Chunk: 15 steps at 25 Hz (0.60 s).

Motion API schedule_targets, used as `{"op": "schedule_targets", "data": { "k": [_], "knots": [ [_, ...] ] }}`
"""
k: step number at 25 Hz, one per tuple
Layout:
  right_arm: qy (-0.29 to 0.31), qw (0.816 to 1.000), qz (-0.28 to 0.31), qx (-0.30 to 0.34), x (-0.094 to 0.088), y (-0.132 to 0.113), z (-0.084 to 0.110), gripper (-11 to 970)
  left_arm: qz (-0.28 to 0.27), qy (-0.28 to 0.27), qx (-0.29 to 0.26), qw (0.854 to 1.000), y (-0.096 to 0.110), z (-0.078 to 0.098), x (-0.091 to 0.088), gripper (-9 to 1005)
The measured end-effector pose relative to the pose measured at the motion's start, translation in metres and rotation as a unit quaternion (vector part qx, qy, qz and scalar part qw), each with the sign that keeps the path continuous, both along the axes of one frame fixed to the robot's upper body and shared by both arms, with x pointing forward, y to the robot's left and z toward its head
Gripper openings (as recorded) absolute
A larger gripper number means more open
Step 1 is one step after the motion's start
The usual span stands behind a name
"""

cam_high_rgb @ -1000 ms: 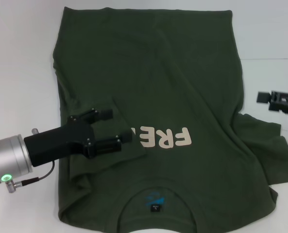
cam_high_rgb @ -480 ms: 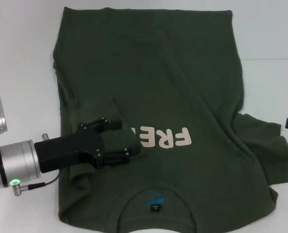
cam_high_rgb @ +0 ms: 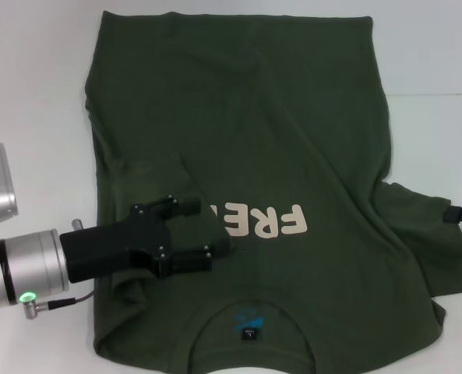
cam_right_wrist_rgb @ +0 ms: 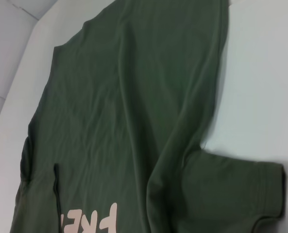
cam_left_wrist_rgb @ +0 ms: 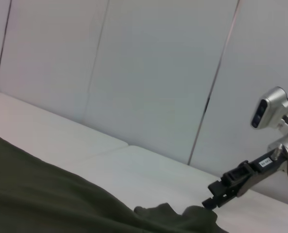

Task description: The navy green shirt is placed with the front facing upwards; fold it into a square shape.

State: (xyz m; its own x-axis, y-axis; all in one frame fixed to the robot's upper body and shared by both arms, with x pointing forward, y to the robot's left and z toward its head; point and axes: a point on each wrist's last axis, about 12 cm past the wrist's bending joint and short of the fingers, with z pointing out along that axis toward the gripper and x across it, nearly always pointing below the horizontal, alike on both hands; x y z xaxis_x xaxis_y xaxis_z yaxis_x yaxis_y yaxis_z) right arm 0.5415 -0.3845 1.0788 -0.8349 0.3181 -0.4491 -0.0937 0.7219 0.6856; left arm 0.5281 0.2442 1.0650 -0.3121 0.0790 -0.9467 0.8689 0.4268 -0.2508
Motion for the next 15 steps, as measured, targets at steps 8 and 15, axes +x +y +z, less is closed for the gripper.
{"op": "schedule_targets", "data": {
  "k": [8, 15],
  "knots": [
    [0.007, 1.0, -0.006, 0.001, 0.0, 0.005, -0.008, 909, -0.008, 0.0, 0.014, 1.0, 0.001, -0.002, -0.001, 933],
    [0.0, 1.0, -0.009, -0.002, 0.003, 0.015, -0.014, 874, -0.006, -0.002, 0.017, 1.0, 0.001, -0.002, 0.0, 933]
  ]
}}
